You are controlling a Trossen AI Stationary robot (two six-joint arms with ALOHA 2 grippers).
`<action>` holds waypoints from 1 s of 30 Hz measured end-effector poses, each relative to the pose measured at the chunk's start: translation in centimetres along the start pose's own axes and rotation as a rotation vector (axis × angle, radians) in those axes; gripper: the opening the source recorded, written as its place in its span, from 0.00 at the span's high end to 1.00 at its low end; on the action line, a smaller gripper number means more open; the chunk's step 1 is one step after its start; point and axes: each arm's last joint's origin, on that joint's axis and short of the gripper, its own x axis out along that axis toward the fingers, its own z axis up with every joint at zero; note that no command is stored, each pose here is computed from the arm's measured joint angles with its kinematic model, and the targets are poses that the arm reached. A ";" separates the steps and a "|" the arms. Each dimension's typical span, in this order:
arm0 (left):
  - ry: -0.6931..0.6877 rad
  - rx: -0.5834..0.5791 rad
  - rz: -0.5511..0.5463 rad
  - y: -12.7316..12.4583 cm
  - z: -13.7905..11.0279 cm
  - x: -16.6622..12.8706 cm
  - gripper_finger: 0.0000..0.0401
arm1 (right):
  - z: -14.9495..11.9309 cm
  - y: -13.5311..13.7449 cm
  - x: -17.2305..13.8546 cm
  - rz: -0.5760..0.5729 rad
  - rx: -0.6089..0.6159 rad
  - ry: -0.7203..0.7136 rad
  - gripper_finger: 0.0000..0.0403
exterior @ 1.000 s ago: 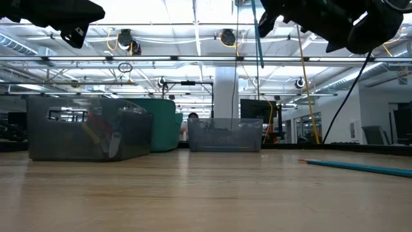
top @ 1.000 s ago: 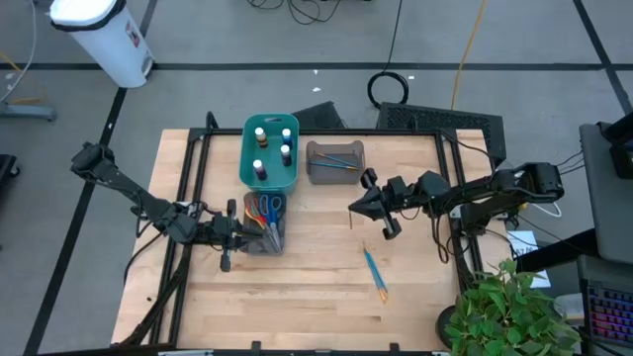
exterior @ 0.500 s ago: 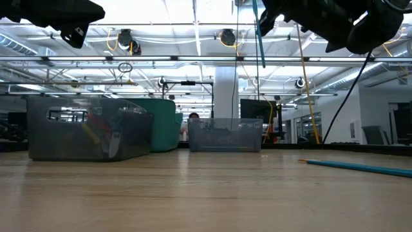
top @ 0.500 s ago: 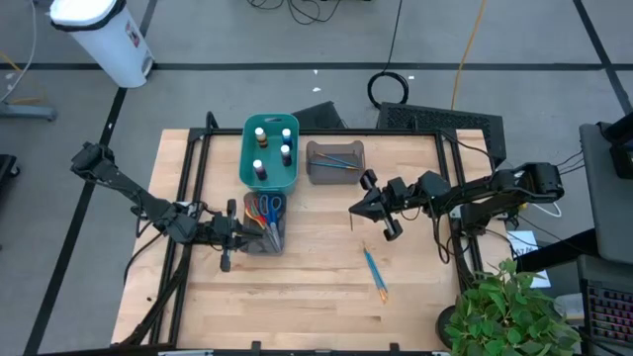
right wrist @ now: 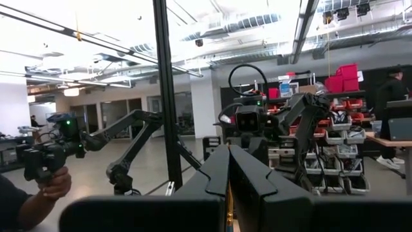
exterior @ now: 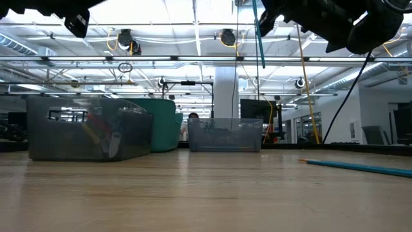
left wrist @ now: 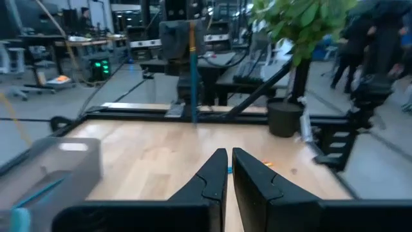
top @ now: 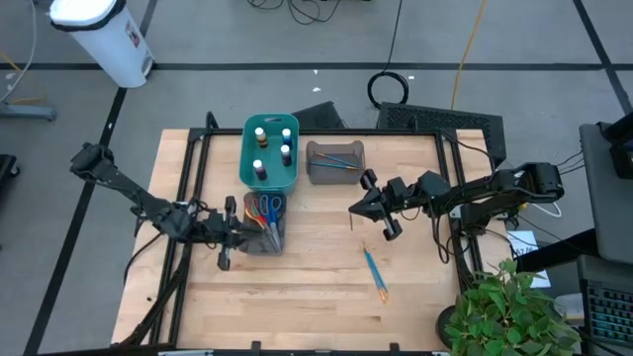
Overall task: Pick & Place Paint Supplies
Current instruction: Put the blue paintbrush into the top black bin
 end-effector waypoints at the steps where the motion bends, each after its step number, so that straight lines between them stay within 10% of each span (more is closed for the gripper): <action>1: 0.006 0.017 0.012 0.2 0.0 0.0 0.92 | 0.0 0.0 0.0 -0.001 0.001 0.003 1.00; 30: -0.095 0.094 0.017 6.7 2.3 -6.9 0.92 | -0.1 0.0 0.0 -0.001 0.004 0.011 1.00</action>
